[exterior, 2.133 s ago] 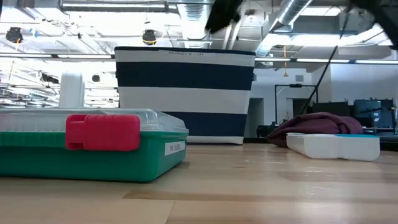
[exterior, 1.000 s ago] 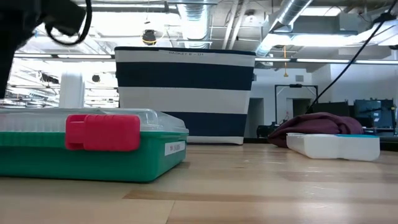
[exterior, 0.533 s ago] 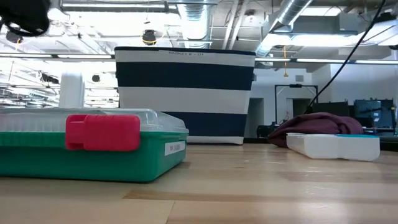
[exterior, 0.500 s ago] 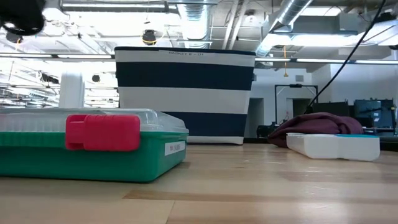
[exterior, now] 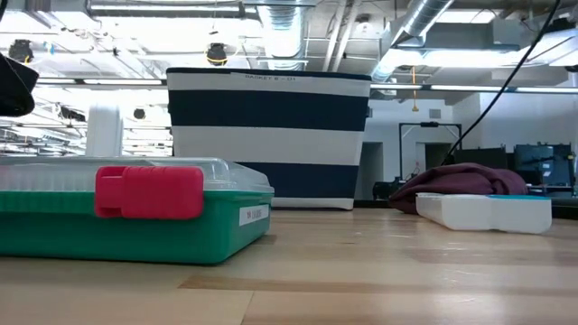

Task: Pick & place medical supplies in basket/bin
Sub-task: Put the white rolled gauze into the blue bin

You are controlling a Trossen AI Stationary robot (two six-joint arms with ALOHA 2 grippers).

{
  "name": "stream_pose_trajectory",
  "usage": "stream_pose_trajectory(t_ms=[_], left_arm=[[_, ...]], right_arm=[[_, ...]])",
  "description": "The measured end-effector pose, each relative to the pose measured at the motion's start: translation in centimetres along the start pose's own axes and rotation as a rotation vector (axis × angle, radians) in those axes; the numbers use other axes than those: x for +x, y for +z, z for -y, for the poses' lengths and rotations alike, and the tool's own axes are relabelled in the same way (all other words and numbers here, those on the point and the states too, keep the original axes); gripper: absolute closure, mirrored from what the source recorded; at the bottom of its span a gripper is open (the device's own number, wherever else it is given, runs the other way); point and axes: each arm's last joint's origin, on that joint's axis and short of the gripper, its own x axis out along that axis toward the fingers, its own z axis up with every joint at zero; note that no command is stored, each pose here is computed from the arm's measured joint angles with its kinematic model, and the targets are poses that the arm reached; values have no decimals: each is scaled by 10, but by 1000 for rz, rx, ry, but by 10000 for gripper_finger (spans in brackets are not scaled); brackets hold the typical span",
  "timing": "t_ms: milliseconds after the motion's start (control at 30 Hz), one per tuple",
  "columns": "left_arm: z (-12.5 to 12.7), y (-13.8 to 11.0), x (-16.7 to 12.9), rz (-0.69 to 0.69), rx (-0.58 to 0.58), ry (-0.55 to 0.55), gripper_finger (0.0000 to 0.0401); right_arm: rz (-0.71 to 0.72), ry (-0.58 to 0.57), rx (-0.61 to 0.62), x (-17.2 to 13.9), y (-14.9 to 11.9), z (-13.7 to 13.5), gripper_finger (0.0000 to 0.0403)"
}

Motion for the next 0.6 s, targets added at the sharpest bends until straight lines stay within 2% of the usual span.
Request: stream_pose_trajectory(t_ms=[167, 333, 500, 600], left_arm=[[-1, 3, 6, 4, -5, -21, 241], [7, 8, -3, 31, 7, -19, 286], [19, 16, -28, 110, 11, -35, 349], [27, 24, -57, 216, 41, -75, 364]], right_arm=[[0, 0, 7, 0, 0, 0, 221], [0, 0, 7, 0, 0, 0, 221], [0, 0, 7, 0, 0, 0, 221], [-5, 1, 0, 0, -1, 0, 221]])
